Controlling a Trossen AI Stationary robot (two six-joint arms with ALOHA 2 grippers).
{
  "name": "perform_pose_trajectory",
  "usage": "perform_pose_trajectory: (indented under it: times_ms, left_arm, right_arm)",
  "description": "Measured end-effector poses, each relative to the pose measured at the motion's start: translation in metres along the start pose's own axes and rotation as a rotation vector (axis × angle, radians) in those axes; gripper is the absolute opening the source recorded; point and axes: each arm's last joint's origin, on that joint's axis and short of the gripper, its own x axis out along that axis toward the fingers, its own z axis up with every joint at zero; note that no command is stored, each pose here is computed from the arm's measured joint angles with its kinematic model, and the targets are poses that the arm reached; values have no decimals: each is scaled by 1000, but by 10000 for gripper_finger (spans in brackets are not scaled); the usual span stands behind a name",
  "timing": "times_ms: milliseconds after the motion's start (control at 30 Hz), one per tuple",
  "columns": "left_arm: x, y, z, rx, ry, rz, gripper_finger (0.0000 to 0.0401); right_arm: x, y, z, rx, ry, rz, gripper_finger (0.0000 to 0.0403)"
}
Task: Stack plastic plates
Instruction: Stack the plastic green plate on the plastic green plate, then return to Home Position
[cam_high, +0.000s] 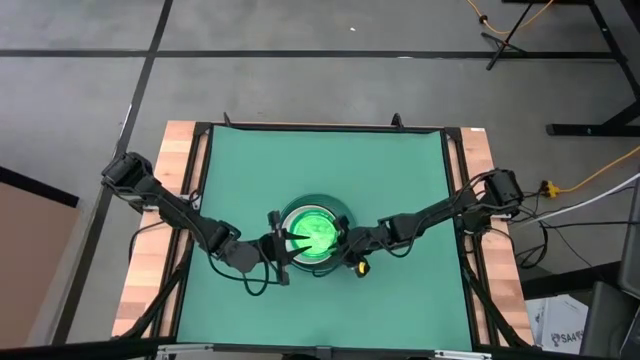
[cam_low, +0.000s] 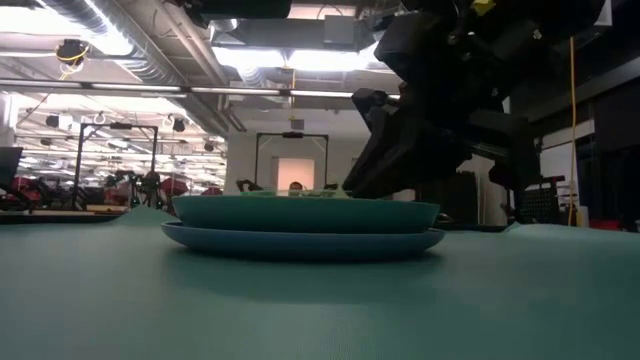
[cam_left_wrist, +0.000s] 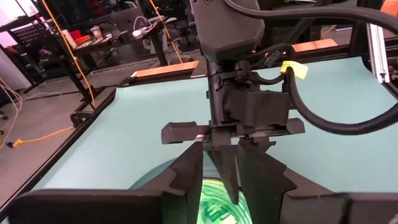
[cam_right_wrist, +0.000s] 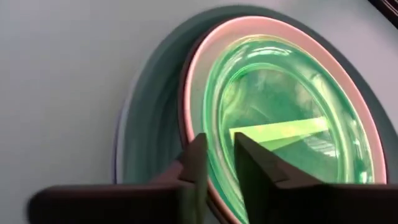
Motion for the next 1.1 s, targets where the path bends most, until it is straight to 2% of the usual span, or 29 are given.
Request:
perform_pose_trajectory:
  times_ms: [200, 367, 600, 733, 900, 1100]
  left_arm:
    - [0, 0, 0, 2, 1, -2, 94]
    - [0, 0, -2, -8, 18, 0, 94]
    - [4, -1, -6, 4, 31, 6, 94]
    - [12, 8, -5, 39, 40, -16, 94]
    - [25, 27, -1, -1, 38, -188, 94]
    - [39, 50, -1, 13, 45, -215, 94]
  right_arm:
    - [-8, -8, 12, -3, 54, -2, 146]
    - [-31, -18, 28, 78, 150, 43, 169]
    - [-74, -24, 30, 176, 248, 25, 144]
    - [-106, -21, 14, 238, 309, 26, 118]
    - [-144, -15, -8, 297, 180, -9, 84]
    - [-175, -6, -35, 329, -23, -65, 58]
